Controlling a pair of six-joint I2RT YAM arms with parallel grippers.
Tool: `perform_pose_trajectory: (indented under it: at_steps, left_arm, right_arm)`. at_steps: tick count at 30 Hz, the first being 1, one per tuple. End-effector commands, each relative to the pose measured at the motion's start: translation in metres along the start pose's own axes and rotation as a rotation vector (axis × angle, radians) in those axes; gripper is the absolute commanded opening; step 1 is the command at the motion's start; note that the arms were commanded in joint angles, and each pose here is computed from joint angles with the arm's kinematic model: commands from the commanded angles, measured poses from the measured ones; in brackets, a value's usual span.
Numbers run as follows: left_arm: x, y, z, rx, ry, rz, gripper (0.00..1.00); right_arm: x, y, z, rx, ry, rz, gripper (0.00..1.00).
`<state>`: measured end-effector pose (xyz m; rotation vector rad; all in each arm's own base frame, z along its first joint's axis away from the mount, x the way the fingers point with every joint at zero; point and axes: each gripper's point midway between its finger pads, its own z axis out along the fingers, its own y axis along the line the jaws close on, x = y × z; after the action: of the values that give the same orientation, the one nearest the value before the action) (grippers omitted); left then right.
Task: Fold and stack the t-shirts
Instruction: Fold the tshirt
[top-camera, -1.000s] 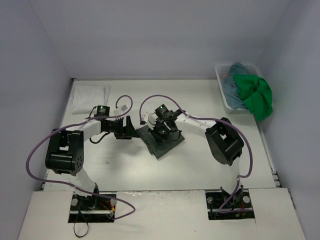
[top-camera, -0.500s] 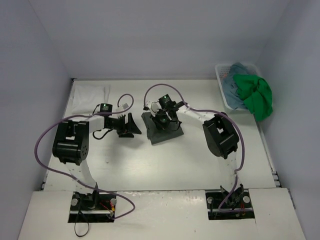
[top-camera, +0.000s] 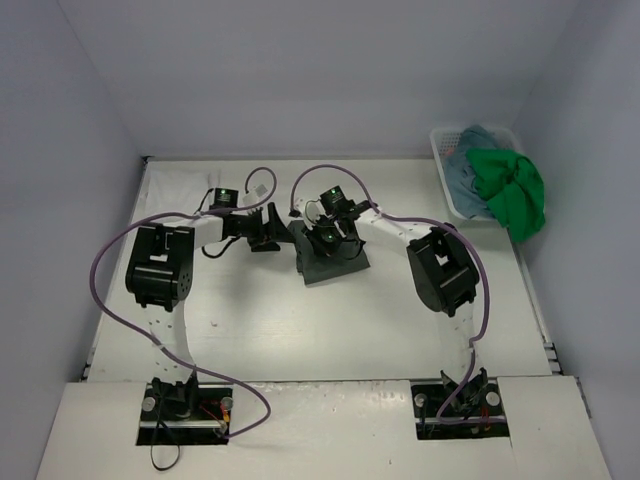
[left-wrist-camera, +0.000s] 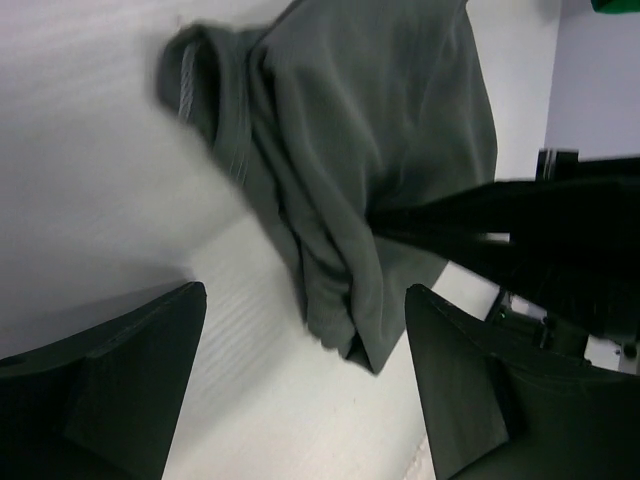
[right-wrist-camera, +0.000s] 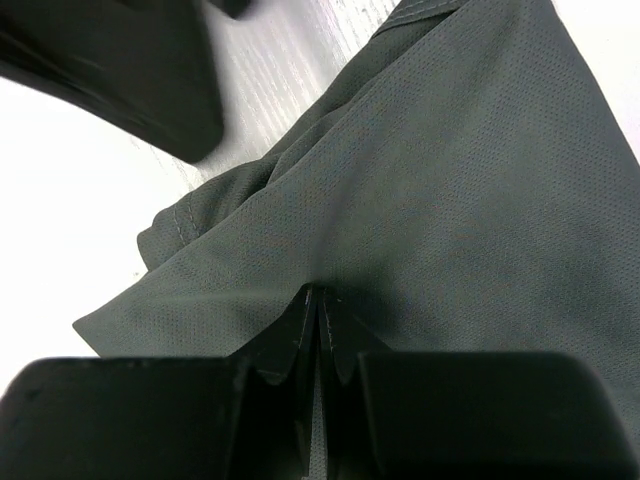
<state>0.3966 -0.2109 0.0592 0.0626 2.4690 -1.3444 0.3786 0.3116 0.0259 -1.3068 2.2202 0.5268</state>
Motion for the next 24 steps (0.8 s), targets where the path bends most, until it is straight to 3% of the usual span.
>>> perform_pose_trajectory:
  at_steps: [1, 4, 13, 18, 21, 22, 24]
  left_arm:
    - [-0.02, 0.008, 0.023, -0.104, -0.06, 0.055, 0.76]
    - [-0.03, 0.008, 0.039, -0.157, -0.076, 0.079, 0.77]
    - [0.009, 0.032, 0.07, -0.27, 0.028, 0.048, 0.77]
    - [0.026, 0.036, 0.084, -0.256, 0.078, 0.021, 0.77]
    - [0.031, 0.033, 0.091, -0.249, 0.098, 0.028, 0.67]
    - [0.033, 0.034, 0.094, -0.251, 0.107, 0.026, 0.52]
    - [0.037, 0.032, 0.099, -0.243, 0.126, 0.03, 0.32]
  right_arm:
    - [-0.038, -0.002, -0.019, 0.01, -0.094, -0.022, 0.0]
    - [-0.042, -0.002, -0.021, 0.014, -0.102, -0.025, 0.0]
    - [-0.048, -0.007, -0.03, 0.015, -0.127, -0.019, 0.0]
    - [-0.046, -0.009, -0.032, 0.007, -0.13, -0.012, 0.0]
    - [-0.044, -0.009, -0.032, 0.001, -0.131, -0.013, 0.0]
    - [-0.043, -0.008, -0.032, -0.006, -0.131, -0.012, 0.0]
    - [-0.044, -0.008, -0.033, -0.008, -0.133, -0.011, 0.0]
